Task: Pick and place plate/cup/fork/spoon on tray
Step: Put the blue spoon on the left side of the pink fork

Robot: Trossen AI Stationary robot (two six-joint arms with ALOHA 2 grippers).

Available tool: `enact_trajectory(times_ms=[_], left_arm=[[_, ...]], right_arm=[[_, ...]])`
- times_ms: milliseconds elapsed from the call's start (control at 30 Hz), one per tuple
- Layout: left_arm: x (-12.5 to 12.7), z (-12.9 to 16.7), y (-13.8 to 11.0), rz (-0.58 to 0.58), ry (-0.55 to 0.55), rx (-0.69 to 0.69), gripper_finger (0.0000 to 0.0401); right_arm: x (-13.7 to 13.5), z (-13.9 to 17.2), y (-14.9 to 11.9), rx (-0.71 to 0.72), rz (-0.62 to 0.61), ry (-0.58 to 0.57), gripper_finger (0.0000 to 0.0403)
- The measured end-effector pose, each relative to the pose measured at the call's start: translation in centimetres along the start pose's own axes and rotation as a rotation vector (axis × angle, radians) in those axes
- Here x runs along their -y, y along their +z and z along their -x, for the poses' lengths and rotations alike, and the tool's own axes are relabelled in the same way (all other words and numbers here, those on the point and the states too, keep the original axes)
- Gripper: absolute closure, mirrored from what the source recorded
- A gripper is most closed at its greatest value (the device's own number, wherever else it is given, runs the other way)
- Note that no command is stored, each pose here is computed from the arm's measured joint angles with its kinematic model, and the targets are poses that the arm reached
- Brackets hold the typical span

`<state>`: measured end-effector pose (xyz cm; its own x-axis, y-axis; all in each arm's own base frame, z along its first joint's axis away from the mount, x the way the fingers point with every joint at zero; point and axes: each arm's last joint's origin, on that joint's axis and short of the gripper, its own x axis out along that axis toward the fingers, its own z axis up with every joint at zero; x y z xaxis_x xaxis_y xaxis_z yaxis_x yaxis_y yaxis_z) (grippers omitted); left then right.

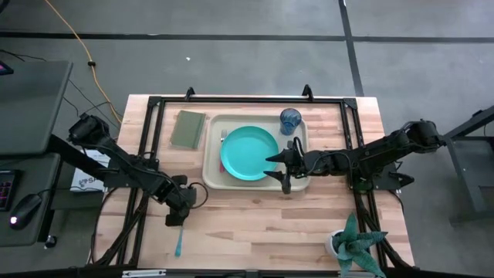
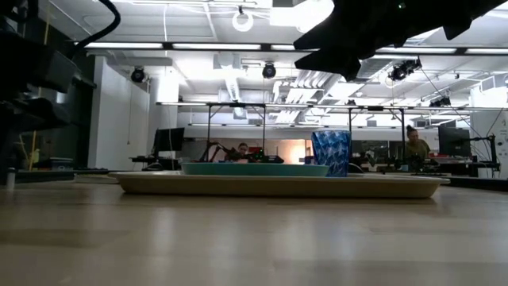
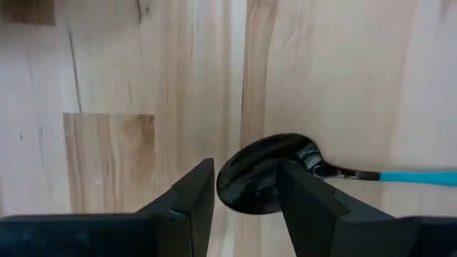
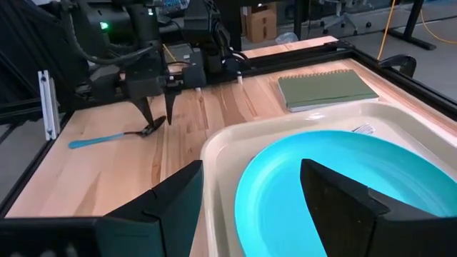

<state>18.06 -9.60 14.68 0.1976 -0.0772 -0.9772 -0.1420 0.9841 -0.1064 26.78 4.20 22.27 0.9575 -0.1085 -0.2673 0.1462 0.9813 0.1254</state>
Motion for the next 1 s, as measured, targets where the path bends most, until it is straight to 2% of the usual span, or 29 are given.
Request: enact_trajectory(times_ms=[167,367,600,800,1000], left_arm=[[0.0,-0.1,0.0,-0.003,0.01,-0.008,0.0292],[0.0,-0.1,0.0,-0.04,0.002,-0.004,0.0384],[-0.1,0.8,0.0,-0.067,-0.023,0.026,0.0398],[0.3,4.4,0.8,-0.071,-0.089,0.146,0.0401],[-0.2,10.2,2.4,-0.055,-0.103,0.285,0.04]], right_arm=[[0.0,0.0,0.0,0.001,0.0,0.0,0.0176],[0.0,0.0,0.0,0.001,0.0,0.0,0.0176],[0.0,0.0,0.0,0.001,0.0,0.0,0.0176],[0.0,0.0,0.0,0.002,0.003,0.0,0.0176],[0.0,0.0,0.0,0.002,-0.003,0.0,0.0176]])
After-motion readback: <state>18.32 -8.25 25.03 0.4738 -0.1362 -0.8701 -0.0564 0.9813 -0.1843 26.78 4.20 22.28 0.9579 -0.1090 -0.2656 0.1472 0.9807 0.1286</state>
